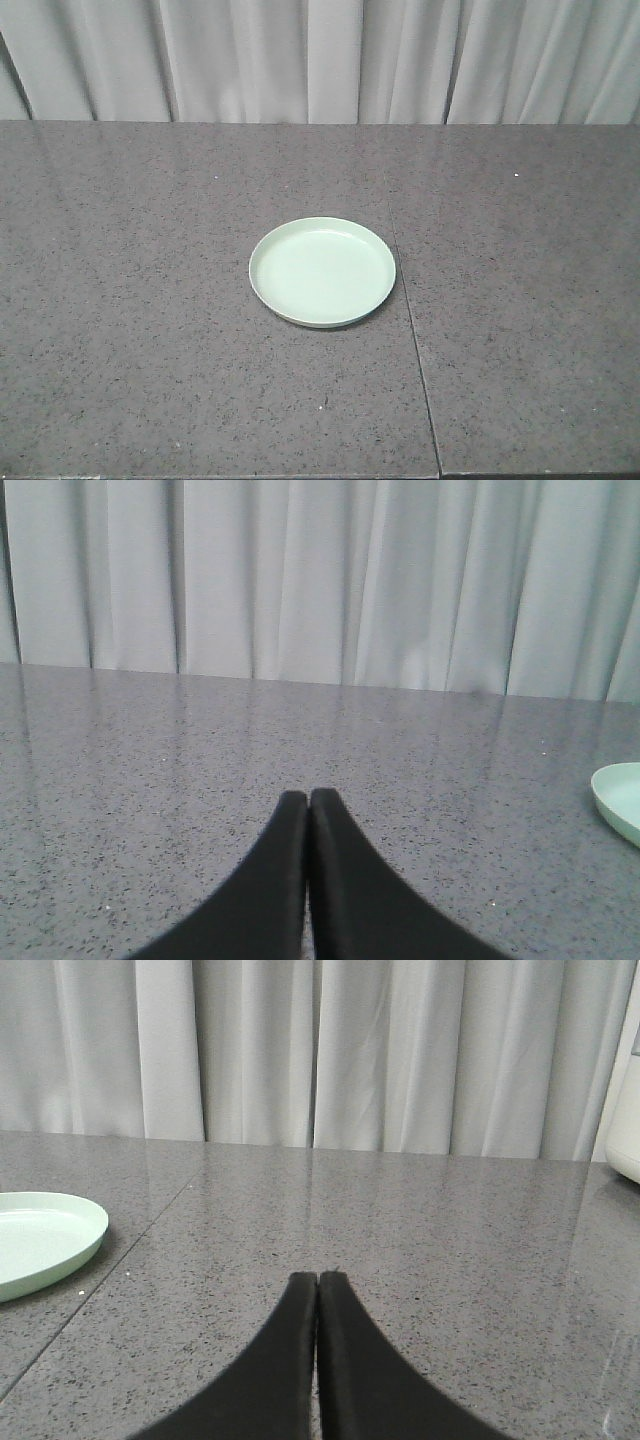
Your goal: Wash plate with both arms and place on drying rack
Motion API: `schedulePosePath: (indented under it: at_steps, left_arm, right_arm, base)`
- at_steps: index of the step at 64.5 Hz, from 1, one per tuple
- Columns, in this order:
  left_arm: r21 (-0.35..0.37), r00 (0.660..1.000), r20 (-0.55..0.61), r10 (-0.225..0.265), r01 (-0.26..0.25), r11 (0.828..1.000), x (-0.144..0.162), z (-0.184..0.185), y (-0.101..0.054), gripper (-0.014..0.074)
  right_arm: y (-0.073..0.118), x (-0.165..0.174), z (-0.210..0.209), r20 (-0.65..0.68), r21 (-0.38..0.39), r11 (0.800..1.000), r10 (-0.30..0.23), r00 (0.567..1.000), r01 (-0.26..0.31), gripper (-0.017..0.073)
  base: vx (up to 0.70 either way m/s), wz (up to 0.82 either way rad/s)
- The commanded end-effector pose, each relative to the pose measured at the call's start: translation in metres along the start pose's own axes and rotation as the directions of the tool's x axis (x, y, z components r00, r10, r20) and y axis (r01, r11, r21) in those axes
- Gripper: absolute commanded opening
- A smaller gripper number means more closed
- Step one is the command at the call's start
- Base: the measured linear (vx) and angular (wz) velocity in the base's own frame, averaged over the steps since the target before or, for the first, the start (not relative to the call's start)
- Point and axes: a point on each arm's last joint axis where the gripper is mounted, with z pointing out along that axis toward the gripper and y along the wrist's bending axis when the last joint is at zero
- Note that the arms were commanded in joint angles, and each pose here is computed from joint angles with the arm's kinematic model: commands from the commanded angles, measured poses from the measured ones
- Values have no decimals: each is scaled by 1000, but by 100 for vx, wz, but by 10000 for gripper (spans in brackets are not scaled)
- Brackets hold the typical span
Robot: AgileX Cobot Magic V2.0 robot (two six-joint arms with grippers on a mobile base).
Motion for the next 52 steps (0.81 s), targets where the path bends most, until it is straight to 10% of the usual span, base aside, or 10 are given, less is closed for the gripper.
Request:
schedulePosePath:
  at_steps: [1,52]
  left_arm:
    - [9,994,113,-6,5,1000,-16,-3,-1,-6]
    - [9,994,113,-6,5,1000,-16,-3,-1,-6]
  right_arm:
    - [-1,-6,0,75,8,1000,-6,997,6,-7]
    - [-2,-48,-2,121,6,1000,16,993,-17,-7]
  base:
    - [0,0]
    - [0,0]
